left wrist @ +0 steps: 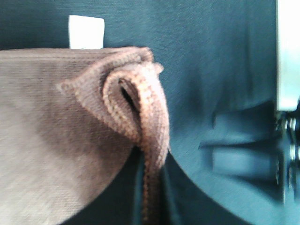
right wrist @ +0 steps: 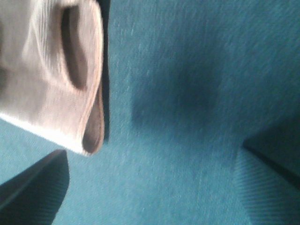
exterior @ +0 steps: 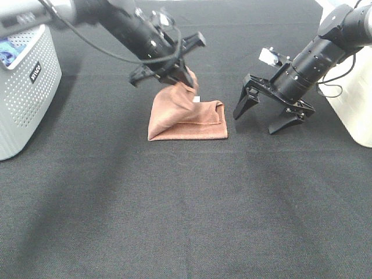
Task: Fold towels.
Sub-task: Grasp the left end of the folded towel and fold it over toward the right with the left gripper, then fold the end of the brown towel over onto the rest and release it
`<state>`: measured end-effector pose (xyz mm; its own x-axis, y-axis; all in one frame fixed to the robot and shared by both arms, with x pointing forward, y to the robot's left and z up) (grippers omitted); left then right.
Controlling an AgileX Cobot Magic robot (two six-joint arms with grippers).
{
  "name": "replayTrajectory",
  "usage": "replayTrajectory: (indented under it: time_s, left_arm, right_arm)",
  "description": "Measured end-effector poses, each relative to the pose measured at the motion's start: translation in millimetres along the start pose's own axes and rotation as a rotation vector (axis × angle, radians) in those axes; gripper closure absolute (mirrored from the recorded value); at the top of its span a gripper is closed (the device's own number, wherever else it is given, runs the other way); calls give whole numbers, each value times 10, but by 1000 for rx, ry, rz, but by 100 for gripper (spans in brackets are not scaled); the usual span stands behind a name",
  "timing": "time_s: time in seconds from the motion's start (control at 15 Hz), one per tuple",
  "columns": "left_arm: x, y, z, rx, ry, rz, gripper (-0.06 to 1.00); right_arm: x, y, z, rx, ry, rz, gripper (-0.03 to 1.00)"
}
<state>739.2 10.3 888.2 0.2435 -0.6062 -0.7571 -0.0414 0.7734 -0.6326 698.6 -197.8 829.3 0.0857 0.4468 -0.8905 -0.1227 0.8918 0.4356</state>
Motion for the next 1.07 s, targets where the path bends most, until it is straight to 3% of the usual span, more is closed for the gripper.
replayTrajectory:
  time_s: [0.13, 0.2, 0.27, 0.53, 0.67, 0.8, 1.07]
  left_arm:
    - [58, -64, -18, -3, -12, -20, 59]
    - [73, -154, -9, -21, -32, -59, 38]
    - [74, -199, 14, -35, -49, -83, 31]
    - [35, -252, 110, -25, -104, -115, 27]
    - [-141, -242, 233, 33, -142, -118, 27]
    - [-405, -213, 398, 81, -194, -116, 27]
    - [-834, -161, 557, 160, -243, -76, 27]
  right_arm:
    - [-2, 10, -25, 1, 16, 6, 8]
    - [-2, 15, -37, 1, 24, 9, 8]
    - [-2, 15, -37, 1, 24, 9, 8]
    - [-48, 46, -50, -4, 31, 14, 8]
    - [-298, 257, 75, -24, -59, 71, 8]
    - [-482, 578, 244, -22, -165, 228, 8]
    - [-409, 1097, 389, -103, -278, 430, 8]
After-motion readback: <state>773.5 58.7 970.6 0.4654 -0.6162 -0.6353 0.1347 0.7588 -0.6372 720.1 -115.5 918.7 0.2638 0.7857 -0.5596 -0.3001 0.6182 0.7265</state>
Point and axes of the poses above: a point on each arm's last joint axis where the gripper is mounted, x pointing out along that axis toward the gripper, y along the wrist's bending axis when the last joint is at zero, z = x × y, the point moved 7 cm from there along x, pointing out along that axis toward the gripper, and after that the axes turned 4 degrees about -x, right-handed, at the moved point
